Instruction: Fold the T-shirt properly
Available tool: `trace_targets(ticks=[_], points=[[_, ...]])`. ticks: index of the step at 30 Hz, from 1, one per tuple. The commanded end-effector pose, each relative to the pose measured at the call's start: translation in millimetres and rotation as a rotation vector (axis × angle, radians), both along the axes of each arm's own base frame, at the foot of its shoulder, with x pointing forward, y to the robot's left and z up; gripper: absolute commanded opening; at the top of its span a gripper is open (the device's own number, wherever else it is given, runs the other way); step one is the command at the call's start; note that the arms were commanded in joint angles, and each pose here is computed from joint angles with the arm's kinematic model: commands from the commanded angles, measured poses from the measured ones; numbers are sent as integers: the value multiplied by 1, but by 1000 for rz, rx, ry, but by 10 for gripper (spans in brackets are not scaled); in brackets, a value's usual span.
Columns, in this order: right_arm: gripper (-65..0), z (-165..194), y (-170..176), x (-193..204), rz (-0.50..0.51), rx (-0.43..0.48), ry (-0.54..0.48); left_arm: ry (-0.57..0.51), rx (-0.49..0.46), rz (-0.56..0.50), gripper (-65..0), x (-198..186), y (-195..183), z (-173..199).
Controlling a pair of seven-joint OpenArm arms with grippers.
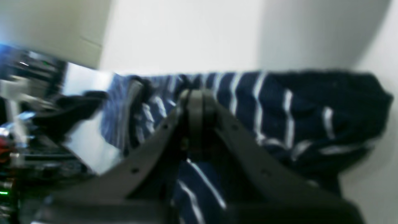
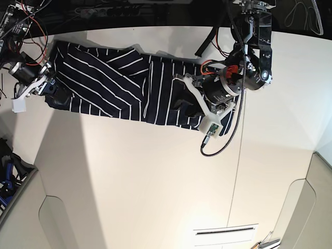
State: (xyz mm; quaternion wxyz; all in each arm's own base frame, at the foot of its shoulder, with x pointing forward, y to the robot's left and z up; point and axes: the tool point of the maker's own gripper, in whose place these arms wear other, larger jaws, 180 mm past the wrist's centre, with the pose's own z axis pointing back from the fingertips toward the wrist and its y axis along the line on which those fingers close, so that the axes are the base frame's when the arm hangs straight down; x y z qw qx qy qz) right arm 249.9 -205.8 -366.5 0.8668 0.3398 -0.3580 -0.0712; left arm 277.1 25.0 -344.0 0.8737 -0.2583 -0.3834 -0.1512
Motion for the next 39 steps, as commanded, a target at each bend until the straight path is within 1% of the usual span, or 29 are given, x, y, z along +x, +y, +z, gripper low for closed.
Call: trace_targets(ticks=[1, 5, 9, 12, 17, 20, 22, 26, 30, 32, 35, 39], points=[[-650, 10, -4, 8, -2, -23, -42, -45, -26, -1, -334, 6, -3, 13], [-650, -4, -9, 7, -4, -108, -3, -46, -3, 2, -334, 7, 0, 10], [-650, -11, -18, 7, -32, -160, 16, -46, 15, 4, -334, 7, 2, 9], [-650, -20, -20, 3, -40, -149, 46, -46, 15, 4, -334, 7, 2, 9], [-650, -53, -25, -9, -91, -78, 134, -46, 14, 4, -334, 7, 2, 9], [-650, -63, -26, -13, -116, -53, 157, -46, 14, 4, -334, 7, 1, 9], [-650, -59, -25, -11, -121, -31, 143, -46, 14, 4, -334, 7, 1, 9], [-650, -42, -21, -5, -133, 60, 94, -43, 2, 3, -334, 6, 0, 9], [-650, -16, -21, 0, -134, 144, 27, -45, -8, 4, -334, 6, 0, 11], [-650, -3, -25, 1, -130, 137, -3, -49, -12, 3, -334, 7, -1, 13], [-650, 14, -35, 0, -121, 89, -41, -48, -41, -2, -334, 6, -4, 16], [-650, 31, -60, -3, -166, 18, -80, -46, -68, -8, -334, 5, -7, 19]])
